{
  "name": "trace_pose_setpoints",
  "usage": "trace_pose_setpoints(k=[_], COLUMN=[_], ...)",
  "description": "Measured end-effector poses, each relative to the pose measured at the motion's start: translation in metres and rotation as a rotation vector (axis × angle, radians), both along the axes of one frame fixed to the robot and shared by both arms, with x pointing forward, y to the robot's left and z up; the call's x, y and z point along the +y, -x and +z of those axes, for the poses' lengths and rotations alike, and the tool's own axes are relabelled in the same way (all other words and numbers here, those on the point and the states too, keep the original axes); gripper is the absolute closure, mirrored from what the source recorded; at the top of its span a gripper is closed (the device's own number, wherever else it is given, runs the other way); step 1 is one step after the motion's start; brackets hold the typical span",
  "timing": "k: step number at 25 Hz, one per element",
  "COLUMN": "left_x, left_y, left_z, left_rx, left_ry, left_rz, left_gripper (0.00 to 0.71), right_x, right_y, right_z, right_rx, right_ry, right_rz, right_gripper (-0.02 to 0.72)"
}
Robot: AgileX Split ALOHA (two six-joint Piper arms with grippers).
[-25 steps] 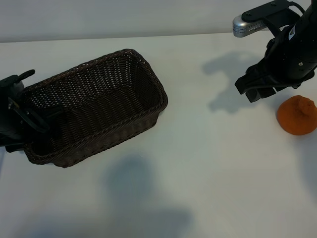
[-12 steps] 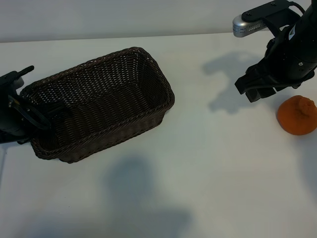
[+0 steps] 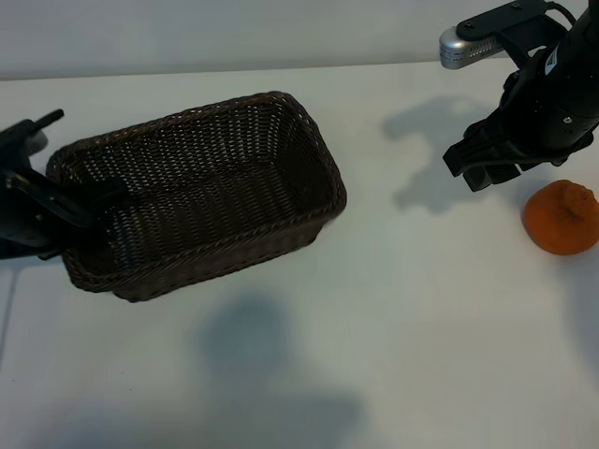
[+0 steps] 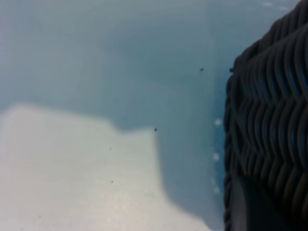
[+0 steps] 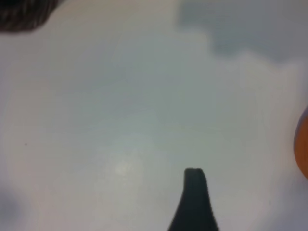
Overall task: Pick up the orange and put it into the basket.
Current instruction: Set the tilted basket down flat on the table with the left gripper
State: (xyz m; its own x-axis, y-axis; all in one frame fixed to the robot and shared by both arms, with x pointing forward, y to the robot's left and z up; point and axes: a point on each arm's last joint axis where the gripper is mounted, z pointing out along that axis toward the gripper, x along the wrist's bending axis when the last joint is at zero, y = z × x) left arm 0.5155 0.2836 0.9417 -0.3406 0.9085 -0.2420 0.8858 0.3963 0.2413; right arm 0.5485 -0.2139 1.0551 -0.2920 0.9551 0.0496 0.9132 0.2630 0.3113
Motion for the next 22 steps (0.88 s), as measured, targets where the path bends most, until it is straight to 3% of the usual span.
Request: trace_pose_setpoints(k=[11,22], left_x=[0.006,0.003], left_y=[0.010,0.009], left_z=[0.032,0.043], left_rx=[-0.099,-0.131], left_ry=[0.060,0.075], left_rz=[-0.041,-0.080], left_gripper=[0.560,0.561], right_x=[0.000,0.000], right_y=[0.000,0.000], right_z=[0.000,0.000], right_rx=[0.000,0.000], right_ry=[0.000,0.000], right_rz=[0.000,0.000], right_gripper=[0.168,0.168])
